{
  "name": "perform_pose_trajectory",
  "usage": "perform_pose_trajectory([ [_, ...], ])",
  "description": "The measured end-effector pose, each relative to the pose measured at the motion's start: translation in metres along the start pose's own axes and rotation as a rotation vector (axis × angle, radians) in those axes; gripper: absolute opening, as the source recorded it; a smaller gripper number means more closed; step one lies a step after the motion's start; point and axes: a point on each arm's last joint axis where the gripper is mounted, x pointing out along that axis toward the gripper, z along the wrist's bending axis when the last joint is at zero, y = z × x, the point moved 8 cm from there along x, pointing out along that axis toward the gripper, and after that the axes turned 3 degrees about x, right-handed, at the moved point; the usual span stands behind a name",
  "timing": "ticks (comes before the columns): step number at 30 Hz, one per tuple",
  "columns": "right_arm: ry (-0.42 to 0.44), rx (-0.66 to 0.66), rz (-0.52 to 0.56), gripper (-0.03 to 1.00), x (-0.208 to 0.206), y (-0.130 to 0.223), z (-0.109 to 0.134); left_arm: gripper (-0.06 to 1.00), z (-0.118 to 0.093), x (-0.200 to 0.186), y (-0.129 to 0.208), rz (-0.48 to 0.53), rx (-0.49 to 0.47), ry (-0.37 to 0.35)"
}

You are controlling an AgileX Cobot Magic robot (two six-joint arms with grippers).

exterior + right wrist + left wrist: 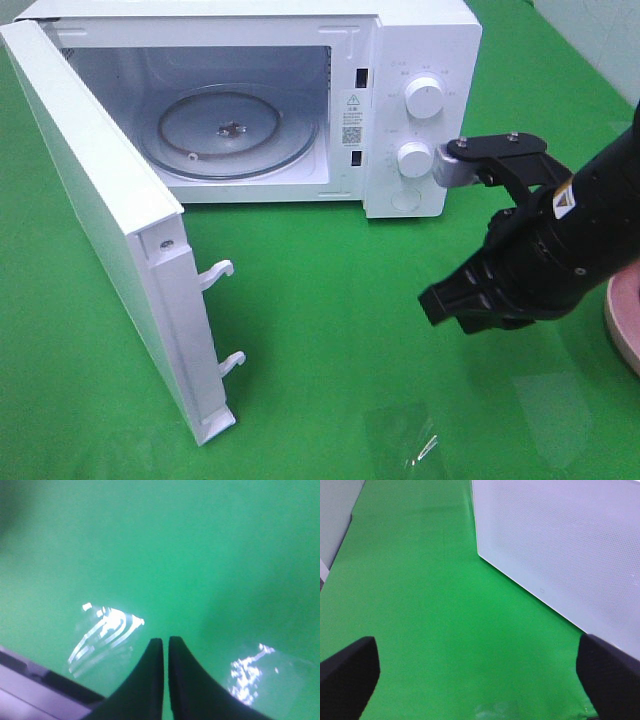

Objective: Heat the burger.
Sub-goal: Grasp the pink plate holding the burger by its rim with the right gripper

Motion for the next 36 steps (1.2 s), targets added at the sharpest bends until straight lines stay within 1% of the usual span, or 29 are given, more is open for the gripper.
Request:
perform_pose_trajectory([
  [1, 0.0, 0.0, 0.0, 0.05, 0.0, 0.0, 0.0, 0.99, 0.0, 0.0, 0.0, 0.0, 0.0, 0.0],
  [2, 0.023, -0.041, 0.053, 0.06, -0.004, 0.01, -0.004, 0.99, 0.0, 0.0, 0.0, 0.0, 0.0, 0.0],
  [3, 0.023, -0.041, 0.053, 0.06, -0.004, 0.01, -0.004, 0.99, 0.0, 0.0, 0.0, 0.0, 0.0, 0.0],
  [5, 0.071, -0.039, 0.104, 0.09, -0.013, 0.019, -0.022, 0.99, 0.0, 0.0, 0.0, 0.0, 0.0, 0.0],
  [6, 0.071, -0.039, 0.104, 0.09, -0.013, 0.019, -0.022, 0.99, 0.0, 0.0, 0.0, 0.0, 0.0, 0.0],
  [7, 0.093, -0.007, 0.112, 0.11, -0.017, 0.02, -0.034, 0.99, 0.0, 0.0, 0.0, 0.0, 0.0, 0.0],
  [10, 0.104, 0.007, 0.114, 0.11, -0.019, 0.021, -0.04, 0.99, 0.0, 0.0, 0.0, 0.0, 0.0, 0.0],
  [11, 0.128, 0.039, 0.121, 0.12, -0.021, 0.022, -0.054, 0.99, 0.0, 0.0, 0.0, 0.0, 0.0, 0.0],
  [12, 0.128, 0.039, 0.121, 0.12, -0.021, 0.022, -0.054, 0.99, 0.0, 0.0, 0.0, 0.0, 0.0, 0.0],
  [13, 0.151, 0.066, 0.124, 0.12, -0.023, 0.023, -0.067, 0.99, 0.0, 0.0, 0.0, 0.0, 0.0, 0.0],
  [14, 0.151, 0.066, 0.124, 0.12, -0.023, 0.023, -0.067, 0.99, 0.0, 0.0, 0.0, 0.0, 0.0, 0.0],
  [16, 0.205, 0.123, 0.123, 0.12, -0.028, 0.026, -0.095, 0.99, 0.0, 0.0, 0.0, 0.0, 0.0, 0.0],
  [17, 0.205, 0.123, 0.123, 0.12, -0.028, 0.026, -0.095, 0.99, 0.0, 0.0, 0.0, 0.0, 0.0, 0.0],
  [18, 0.246, 0.151, 0.125, 0.12, -0.031, 0.029, -0.114, 0.99, 0.0, 0.0, 0.0, 0.0, 0.0, 0.0],
  [19, 0.246, 0.151, 0.125, 0.12, -0.031, 0.029, -0.114, 0.99, 0.0, 0.0, 0.0, 0.0, 0.0, 0.0],
  [20, 0.28, 0.164, 0.129, 0.14, -0.035, 0.032, -0.127, 0.99, 0.0, 0.0, 0.0, 0.0, 0.0, 0.0],
  [21, 0.28, 0.164, 0.129, 0.14, -0.035, 0.032, -0.127, 0.99, 0.0, 0.0, 0.0, 0.0, 0.0, 0.0],
  [22, 0.306, 0.173, 0.132, 0.19, -0.037, 0.035, -0.137, 0.99, 0.0, 0.0, 0.0, 0.0, 0.0, 0.0],
  [23, 0.306, 0.173, 0.132, 0.19, -0.037, 0.035, -0.137, 0.99, 0.0, 0.0, 0.0, 0.0, 0.0, 0.0],
  [24, 0.317, 0.18, 0.13, 0.31, -0.039, 0.036, -0.142, 0.99, 0.0, 0.0, 0.0, 0.0, 0.0, 0.0],
  [25, 0.317, 0.18, 0.13, 0.31, -0.039, 0.036, -0.142, 0.99, 0.0, 0.0, 0.0, 0.0, 0.0, 0.0],
  [26, 0.323, 0.176, 0.118, 0.48, -0.039, 0.034, -0.144, 0.99, 0.0, 0.0, 0.0, 0.0, 0.0, 0.0],
  [27, 0.323, 0.176, 0.118, 0.48, -0.039, 0.034, -0.144, 0.99, 0.0, 0.0, 0.0, 0.0, 0.0, 0.0],
  [28, 0.33, 0.166, 0.098, 0.71, -0.039, 0.03, -0.146, 0.99, 0.0, 0.0, 0.0, 0.0, 0.0, 0.0],
  [29, 0.33, 0.166, 0.098, 0.71, -0.039, 0.03, -0.146, 0.99, 0.0, 0.0, 0.0, 0.0, 0.0, 0.0],
  [30, 0.339, 0.153, 0.085, 0.86, -0.039, 0.028, -0.148, 0.99, 0.0, 0.0, 0.0, 0.0, 0.0, 0.0],
  [31, 0.339, 0.153, 0.085, 0.86, -0.039, 0.028, -0.148, 0.99, 0.0, 0.0, 0.0, 0.0, 0.0, 0.0],
  [32, 0.344, 0.144, 0.086, 0.94, -0.038, 0.027, -0.149, 0.99, 0.0, 0.0, 0.0, 0.0, 0.0, 0.0],
  [36, 0.345, 0.137, 0.106, 0.98, -0.034, 0.029, -0.151, 0.99, 0.0, 0.0, 0.0, 0.0, 0.0, 0.0],
])
